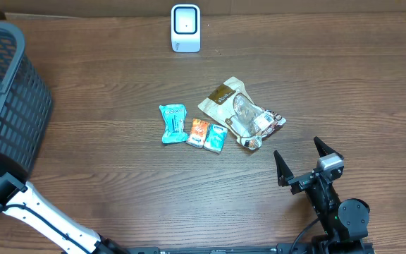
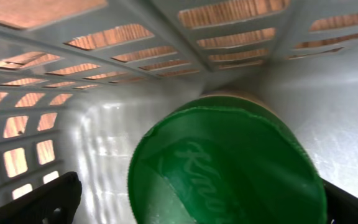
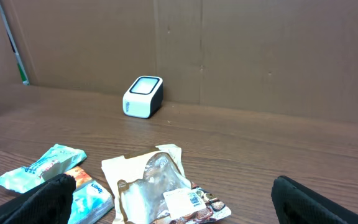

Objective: Scan the item barcode
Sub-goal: 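Grasp the green-lidded jar in the basket with the left gripper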

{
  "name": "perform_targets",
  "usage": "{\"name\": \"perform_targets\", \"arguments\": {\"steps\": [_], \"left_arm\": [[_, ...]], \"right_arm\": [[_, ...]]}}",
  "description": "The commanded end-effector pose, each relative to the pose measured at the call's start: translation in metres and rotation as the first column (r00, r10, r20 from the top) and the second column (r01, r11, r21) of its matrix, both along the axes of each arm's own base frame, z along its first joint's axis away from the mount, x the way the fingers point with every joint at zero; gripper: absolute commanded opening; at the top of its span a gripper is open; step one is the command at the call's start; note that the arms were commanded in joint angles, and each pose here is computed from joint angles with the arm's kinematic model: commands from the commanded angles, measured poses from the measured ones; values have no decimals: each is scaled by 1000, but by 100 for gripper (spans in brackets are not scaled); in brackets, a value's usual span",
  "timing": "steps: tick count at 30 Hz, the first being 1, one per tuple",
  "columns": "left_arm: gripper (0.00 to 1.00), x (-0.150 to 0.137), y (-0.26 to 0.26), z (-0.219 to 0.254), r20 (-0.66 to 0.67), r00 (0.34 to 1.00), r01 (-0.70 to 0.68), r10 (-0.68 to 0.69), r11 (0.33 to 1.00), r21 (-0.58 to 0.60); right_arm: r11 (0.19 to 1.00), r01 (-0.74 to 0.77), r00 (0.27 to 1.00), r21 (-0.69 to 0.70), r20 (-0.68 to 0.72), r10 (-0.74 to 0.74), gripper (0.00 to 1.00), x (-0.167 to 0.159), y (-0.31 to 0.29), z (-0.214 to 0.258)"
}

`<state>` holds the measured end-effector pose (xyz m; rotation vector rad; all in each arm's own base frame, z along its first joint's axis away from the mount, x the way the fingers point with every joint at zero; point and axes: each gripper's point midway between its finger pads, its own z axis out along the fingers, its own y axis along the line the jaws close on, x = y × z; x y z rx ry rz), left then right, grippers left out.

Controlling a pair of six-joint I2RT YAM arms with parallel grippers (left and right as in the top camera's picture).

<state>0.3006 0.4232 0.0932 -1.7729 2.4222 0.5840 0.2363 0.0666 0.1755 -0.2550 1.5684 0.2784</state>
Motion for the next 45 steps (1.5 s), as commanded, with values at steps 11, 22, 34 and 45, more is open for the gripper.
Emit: {"name": "perform_targets", "arguments": {"steps": [11,22,34,45], "left_arm": [[79,8,-3,1,66,998,-13,15,1000,-25],[60,12,-9,1,60,998,0,2,1000,-32],[54,68,-52,3,90,980,182,-177,982,-48],[55,111,-76,68,262,926,272,-271,962,32]], "right_arm": [[1000,4,1000,3,6,-4,100,0,0,-1],[1000,5,1000,3,6,-5,100,0,0,-1],[1000,4,1000,3,6,-4,100,0,0,-1],[1000,4,1000,3,6,-4,100,0,0,-1]]}}
